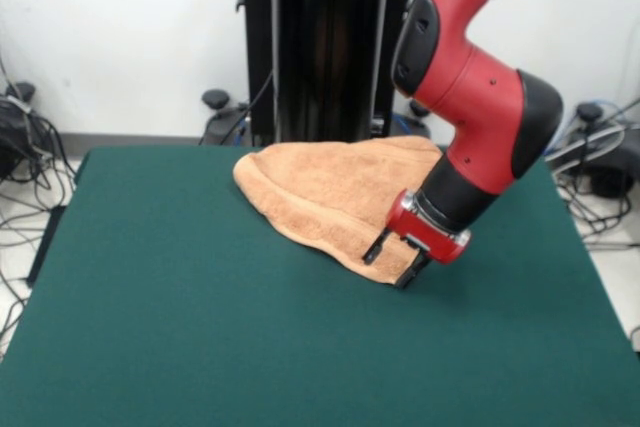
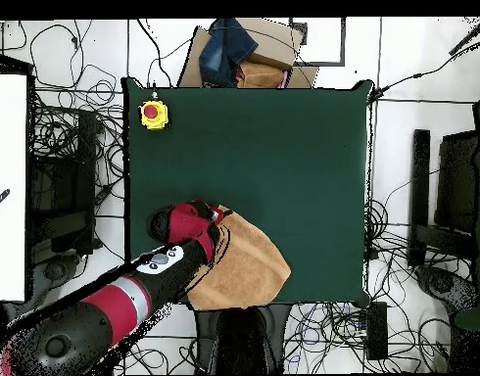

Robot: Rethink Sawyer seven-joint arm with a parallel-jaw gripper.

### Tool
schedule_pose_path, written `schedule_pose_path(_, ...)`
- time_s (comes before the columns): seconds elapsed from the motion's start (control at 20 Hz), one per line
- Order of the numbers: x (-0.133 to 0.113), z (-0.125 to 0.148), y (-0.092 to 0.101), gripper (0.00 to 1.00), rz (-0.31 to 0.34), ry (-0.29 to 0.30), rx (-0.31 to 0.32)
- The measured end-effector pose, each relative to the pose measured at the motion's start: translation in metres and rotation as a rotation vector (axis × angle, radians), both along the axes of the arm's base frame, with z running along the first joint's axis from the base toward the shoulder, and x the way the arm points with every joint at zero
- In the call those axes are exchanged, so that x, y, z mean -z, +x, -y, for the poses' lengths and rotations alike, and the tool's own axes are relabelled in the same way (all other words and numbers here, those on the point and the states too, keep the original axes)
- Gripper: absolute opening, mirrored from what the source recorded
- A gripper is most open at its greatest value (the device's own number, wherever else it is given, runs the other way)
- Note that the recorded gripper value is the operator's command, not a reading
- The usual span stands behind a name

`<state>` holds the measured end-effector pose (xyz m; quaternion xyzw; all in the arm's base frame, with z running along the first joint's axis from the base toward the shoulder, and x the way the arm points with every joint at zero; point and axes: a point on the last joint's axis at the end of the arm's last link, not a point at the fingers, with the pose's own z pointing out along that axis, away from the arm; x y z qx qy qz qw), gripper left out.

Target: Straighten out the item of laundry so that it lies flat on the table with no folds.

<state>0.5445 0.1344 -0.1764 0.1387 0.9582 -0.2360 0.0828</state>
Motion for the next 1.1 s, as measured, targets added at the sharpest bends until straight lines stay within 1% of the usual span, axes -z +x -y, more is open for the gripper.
schedule_pose_path(0.7,0.0044,-0.0002,-0.0059,1.0,-0.015,-0.003,-0.036)
schedule_pose_path(1.1,0.0047,-0.0003,-0.0061,1.0,-0.014,-0.003,-0.038)
